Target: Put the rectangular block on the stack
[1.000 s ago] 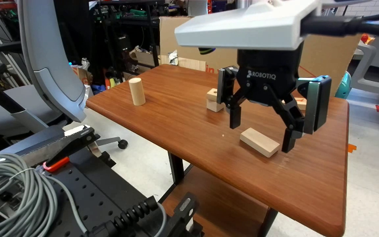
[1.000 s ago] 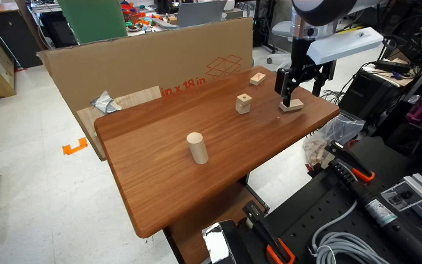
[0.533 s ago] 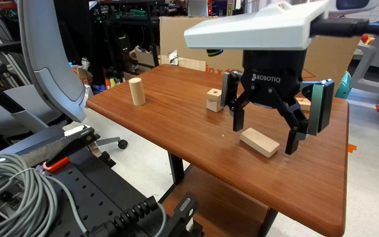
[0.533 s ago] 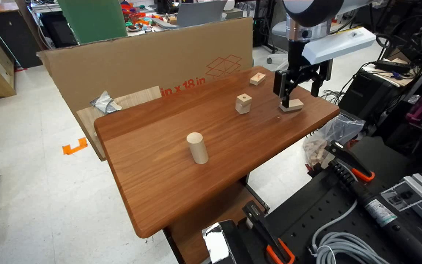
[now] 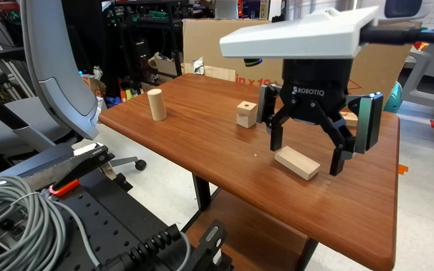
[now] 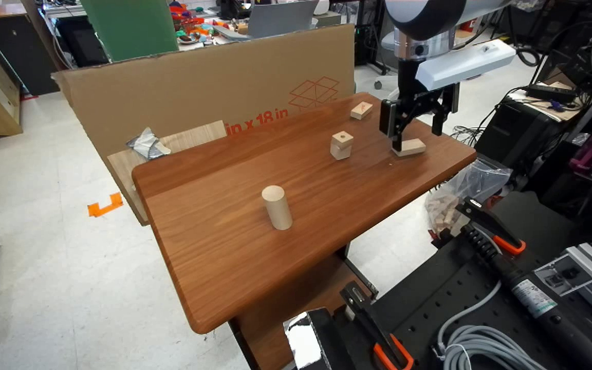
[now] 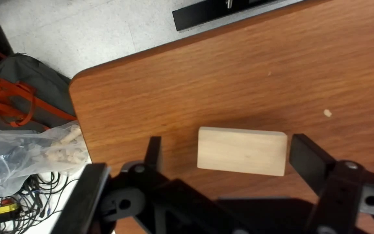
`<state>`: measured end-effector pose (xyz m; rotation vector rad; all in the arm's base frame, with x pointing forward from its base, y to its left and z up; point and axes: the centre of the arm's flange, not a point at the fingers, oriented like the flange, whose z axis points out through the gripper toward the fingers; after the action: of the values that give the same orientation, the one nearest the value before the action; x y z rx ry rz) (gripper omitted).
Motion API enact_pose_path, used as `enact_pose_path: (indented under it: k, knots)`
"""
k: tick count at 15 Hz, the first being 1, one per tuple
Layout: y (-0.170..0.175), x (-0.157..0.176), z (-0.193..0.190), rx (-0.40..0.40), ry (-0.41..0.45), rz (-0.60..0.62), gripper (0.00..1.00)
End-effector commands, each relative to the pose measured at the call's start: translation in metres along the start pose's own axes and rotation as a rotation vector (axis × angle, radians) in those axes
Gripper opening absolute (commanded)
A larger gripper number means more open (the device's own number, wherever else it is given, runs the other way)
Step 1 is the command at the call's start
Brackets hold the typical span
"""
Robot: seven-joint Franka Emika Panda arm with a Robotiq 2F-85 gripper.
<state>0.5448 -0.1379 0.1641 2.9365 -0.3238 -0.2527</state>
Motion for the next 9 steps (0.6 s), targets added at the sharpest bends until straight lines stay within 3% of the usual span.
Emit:
enact_pose_path:
  k: [1,5,6,7,9]
  knots:
    - [0.002,0.017,0.004,-0.016,-0.032,-0.011,1.00]
    - [-0.003,0.020,0.010,-0.013,-0.067,-0.021,1.00]
    - [-0.005,0.019,0.012,-0.014,-0.075,-0.028,0.75]
    - [-0.007,0.019,0.014,-0.018,-0.079,-0.037,0.74]
    - [-0.010,0.020,0.013,-0.020,-0.081,-0.059,0.58]
